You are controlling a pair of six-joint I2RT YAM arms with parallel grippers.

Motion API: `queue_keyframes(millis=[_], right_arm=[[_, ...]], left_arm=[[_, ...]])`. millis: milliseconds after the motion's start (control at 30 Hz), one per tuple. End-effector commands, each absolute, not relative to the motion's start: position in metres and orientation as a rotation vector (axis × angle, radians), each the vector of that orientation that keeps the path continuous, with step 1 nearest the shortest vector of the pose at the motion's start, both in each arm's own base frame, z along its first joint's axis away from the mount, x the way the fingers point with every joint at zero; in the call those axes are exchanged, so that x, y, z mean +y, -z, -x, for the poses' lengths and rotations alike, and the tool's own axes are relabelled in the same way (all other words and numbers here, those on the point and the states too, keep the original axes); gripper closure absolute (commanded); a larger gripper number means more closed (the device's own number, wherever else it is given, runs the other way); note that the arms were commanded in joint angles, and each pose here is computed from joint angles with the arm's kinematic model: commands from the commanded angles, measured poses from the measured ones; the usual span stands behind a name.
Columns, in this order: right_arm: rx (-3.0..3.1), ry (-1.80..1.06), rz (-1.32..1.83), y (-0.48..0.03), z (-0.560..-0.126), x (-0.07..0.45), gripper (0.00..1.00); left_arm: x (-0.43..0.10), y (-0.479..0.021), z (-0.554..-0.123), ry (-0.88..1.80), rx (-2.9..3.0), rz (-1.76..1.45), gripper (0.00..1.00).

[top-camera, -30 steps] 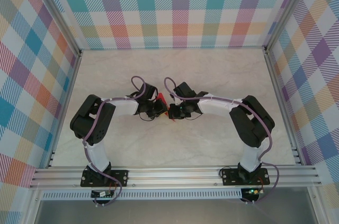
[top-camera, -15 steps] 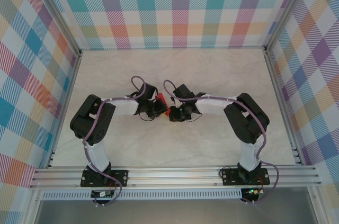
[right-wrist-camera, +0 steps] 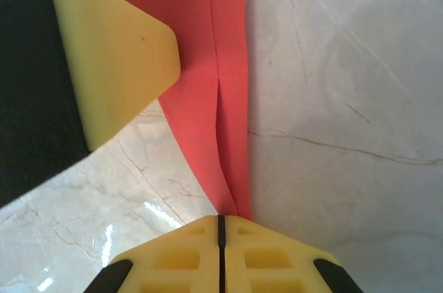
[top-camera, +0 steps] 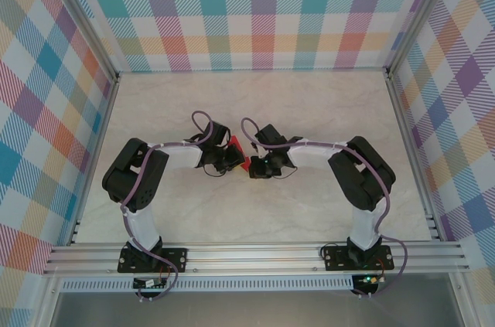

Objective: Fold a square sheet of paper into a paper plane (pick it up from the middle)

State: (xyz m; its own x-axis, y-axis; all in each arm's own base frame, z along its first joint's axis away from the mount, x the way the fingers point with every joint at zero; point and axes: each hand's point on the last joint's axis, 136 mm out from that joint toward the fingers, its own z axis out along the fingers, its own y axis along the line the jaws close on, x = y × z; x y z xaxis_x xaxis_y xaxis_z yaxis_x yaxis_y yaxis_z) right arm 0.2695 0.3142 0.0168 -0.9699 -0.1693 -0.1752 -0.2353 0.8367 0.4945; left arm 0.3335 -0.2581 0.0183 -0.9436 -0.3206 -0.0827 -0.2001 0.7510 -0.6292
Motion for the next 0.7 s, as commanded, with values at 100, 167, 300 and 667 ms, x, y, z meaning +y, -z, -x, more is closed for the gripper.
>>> queue_keyframes(millis=[100, 167, 300, 667], right_arm=[[2.949, -0.769, 0.284, -0.019, -0.250, 0.290, 0.91], [2.893, -0.798, 0.303, -0.034, -0.254, 0.293, 0.88], [2.843, -0.775, 0.340, -0.044, -0.263, 0.294, 0.79], [2.809, -0.774, 0.469, -0.041, -0.277, 0.319, 0.70]], left_arm=[[-0.232, 0.017, -0.314, 0.729, 2.888, 0.484, 0.87], [-0.232, 0.017, -0.314, 0.732, 2.888, 0.484, 0.87], [-0.233, 0.016, -0.315, 0.734, 2.887, 0.484, 0.87], [-0.234, 0.016, -0.315, 0.743, 2.890, 0.482, 0.87]])
